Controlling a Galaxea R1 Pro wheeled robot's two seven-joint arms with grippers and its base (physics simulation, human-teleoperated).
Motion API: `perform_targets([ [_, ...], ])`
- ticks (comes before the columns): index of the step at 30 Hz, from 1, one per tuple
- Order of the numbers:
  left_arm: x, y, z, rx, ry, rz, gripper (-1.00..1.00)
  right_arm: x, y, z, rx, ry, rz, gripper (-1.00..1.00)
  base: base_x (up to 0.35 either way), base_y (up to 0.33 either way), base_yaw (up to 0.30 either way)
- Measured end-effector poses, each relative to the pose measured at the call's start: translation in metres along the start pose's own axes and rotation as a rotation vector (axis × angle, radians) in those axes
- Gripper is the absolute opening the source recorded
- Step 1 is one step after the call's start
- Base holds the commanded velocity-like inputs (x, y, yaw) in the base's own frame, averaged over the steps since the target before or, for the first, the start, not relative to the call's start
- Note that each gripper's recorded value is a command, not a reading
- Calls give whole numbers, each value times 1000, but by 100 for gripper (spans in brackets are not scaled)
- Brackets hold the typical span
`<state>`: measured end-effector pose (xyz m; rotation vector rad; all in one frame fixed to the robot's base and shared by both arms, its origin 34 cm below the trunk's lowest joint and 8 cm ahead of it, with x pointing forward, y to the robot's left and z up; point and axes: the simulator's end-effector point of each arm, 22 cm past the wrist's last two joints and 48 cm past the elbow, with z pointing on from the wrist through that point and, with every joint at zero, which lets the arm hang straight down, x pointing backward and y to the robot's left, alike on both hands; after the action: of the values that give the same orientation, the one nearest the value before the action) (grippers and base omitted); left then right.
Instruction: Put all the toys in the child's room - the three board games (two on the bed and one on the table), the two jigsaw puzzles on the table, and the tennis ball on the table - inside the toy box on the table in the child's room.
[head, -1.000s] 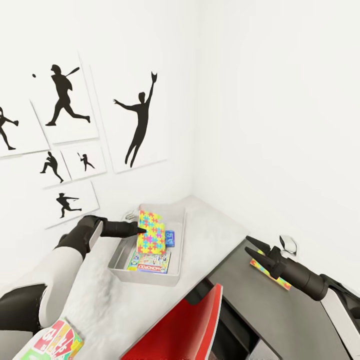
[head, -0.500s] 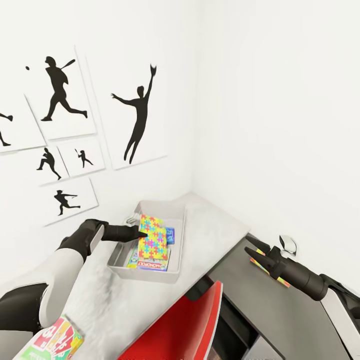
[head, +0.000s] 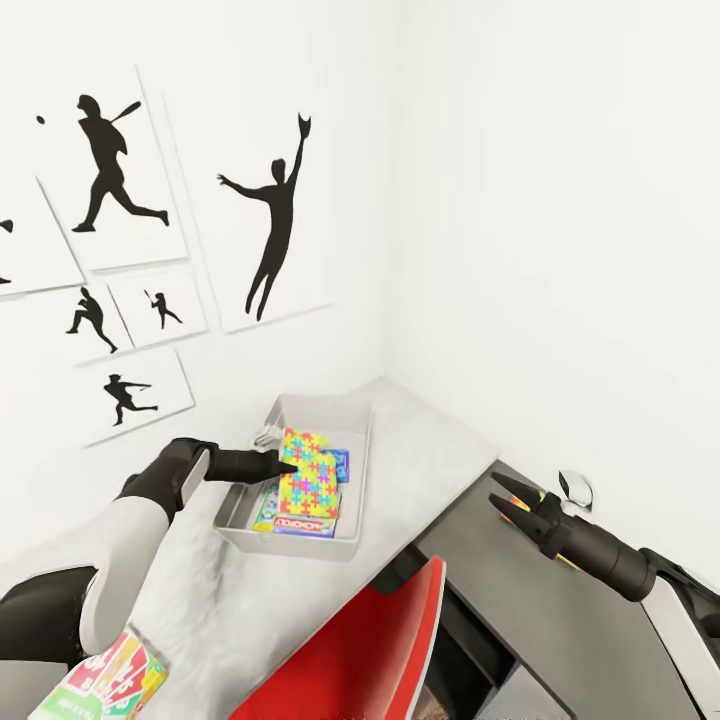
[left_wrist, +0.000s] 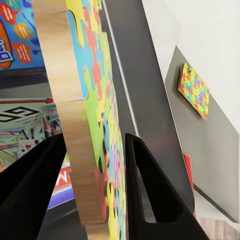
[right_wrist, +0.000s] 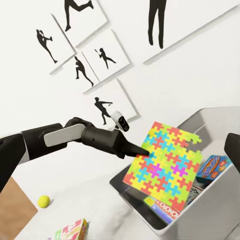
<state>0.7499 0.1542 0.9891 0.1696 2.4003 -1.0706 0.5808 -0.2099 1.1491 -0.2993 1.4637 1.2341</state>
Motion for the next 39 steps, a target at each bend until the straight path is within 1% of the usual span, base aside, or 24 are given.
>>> perform_targets([
  [18,7,7,12,5,15,-12,-100,11,-10,0,13,12,22,100,0,0,0],
  [25,6,7,20,12,1,13,-100,15,-14,0,17,17,31,100,0,0,0],
  [39,14,16,30,9,14,6,-100,23,-22,-1,26,26,49,100,0,0,0],
])
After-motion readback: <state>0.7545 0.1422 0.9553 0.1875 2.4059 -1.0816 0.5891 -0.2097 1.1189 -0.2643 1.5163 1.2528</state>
